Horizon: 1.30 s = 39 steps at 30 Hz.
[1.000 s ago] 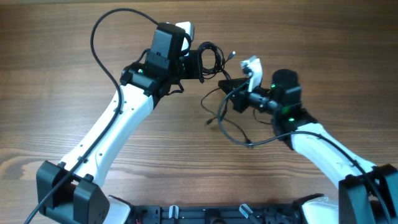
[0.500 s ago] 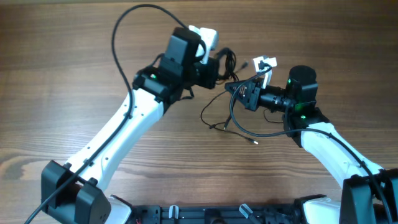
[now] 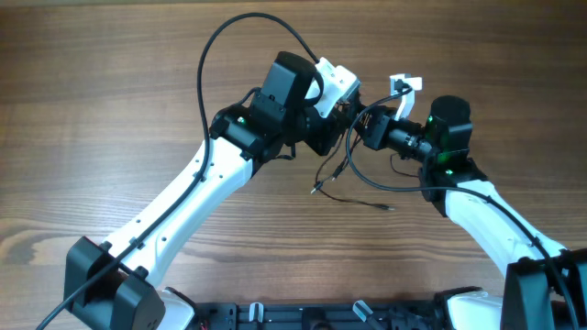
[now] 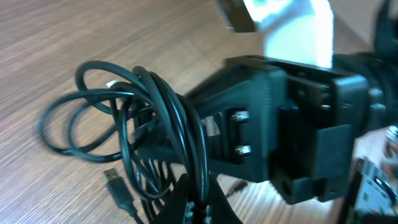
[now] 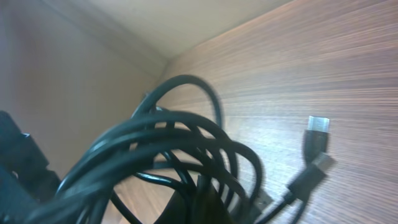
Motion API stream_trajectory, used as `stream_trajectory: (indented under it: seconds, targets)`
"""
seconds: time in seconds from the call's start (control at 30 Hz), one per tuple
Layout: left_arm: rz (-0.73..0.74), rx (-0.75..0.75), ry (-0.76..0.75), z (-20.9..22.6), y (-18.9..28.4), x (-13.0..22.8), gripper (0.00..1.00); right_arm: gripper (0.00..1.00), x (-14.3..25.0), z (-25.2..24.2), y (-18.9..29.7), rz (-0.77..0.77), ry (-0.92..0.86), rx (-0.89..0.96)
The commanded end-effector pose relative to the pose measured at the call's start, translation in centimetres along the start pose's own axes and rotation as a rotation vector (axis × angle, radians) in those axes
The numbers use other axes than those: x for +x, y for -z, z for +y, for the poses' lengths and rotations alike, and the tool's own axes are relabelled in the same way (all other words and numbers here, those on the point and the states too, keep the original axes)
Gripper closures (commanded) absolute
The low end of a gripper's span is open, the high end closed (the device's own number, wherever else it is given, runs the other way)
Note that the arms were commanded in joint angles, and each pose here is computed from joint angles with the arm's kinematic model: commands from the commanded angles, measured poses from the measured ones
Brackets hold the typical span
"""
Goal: Untangle cables
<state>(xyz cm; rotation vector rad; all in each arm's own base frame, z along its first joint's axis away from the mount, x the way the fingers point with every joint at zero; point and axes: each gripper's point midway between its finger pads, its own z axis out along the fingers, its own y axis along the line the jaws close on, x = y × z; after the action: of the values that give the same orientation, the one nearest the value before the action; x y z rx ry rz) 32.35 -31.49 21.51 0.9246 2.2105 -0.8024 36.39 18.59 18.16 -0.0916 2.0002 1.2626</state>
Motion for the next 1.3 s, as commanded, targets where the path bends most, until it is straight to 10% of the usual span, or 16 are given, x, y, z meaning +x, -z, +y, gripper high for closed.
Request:
stream_trajectory:
  seconds: [0.0, 0.13, 0.3, 0.4, 0.87, 1.27]
  targets:
    - [-0.001, 0.158, -0.064, -3.1, 0.2, 0.1, 0.96, 0.95, 1.0, 3.0, -0.5, 0.048, 0.029, -0.102]
    - [0.007, 0.177, -0.059, -3.4, 0.1, 0.3, 0.96, 0.89, 0.8, 3.9, -0.9, 0.028, 0.071, -0.119]
    - [0.004, 0.139, -0.019, -1.3, 1.0, 0.3, 0.96, 0.45, -0.6, 2.3, 1.1, 0.019, 0.046, -0.128]
    - [-0.016, 0.097, 0.018, 1.2, 1.9, 0.0, 0.96, 0.00, -0.9, 2.3, 3.0, 0.057, 0.037, -0.200]
    - [-0.214, 0.616, -0.032, -0.7, 9.6, -1.3, 0.96, 0.09, -2.2, 1.1, 7.7, 0.011, 0.423, -0.292]
    - [-0.121, 0.508, 0.048, 0.5, 8.2, 0.4, 0.96, 0.34, -2.9, 2.1, 7.2, 0.006, 0.324, -0.302]
